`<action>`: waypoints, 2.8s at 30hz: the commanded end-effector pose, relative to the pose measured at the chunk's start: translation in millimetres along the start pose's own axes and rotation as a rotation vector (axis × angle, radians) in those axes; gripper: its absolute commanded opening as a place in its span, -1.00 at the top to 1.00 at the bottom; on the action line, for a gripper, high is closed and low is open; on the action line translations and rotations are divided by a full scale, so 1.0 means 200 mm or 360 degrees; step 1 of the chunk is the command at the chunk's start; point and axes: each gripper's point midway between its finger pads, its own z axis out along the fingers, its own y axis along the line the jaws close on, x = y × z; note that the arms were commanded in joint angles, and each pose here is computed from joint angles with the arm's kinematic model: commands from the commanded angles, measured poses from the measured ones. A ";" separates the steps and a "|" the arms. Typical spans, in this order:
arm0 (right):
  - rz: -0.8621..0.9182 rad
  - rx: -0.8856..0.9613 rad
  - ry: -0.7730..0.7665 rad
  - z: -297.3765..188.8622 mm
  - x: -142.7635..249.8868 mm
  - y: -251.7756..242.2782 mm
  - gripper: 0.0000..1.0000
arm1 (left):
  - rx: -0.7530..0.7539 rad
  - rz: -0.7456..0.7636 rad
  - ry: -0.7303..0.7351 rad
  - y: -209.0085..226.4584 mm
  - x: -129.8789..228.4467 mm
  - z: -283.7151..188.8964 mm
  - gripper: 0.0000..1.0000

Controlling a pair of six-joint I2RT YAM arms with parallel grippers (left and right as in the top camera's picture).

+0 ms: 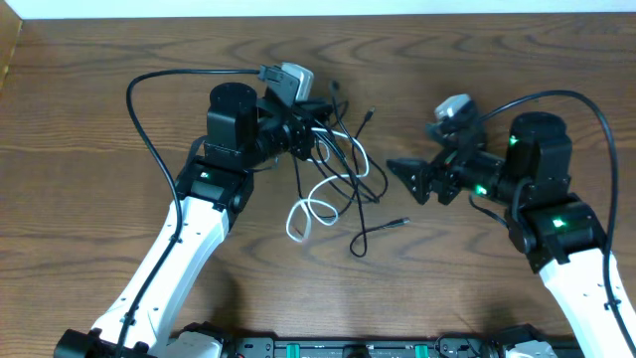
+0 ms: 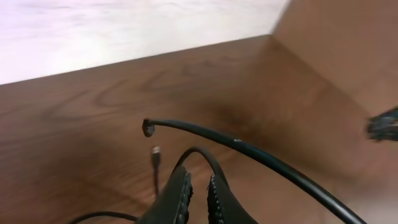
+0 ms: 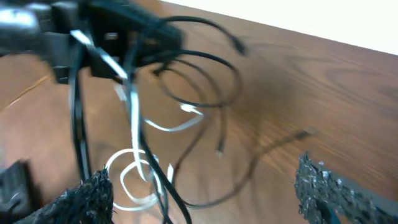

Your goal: Untangle cables

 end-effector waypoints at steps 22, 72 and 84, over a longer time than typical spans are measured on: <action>-0.0126 0.0017 0.0073 0.17 0.03 0.09 0.98 | 0.0316 0.0095 -0.0008 -0.23 0.00 0.02 0.85; 0.0786 0.1900 0.0020 -0.88 0.32 -0.87 0.80 | -0.0673 -0.0326 0.0130 0.66 0.18 -0.33 0.74; 0.0308 0.0848 0.0019 -0.47 0.12 -0.55 -0.36 | -0.0312 -0.0268 0.0140 0.47 0.16 -0.27 0.85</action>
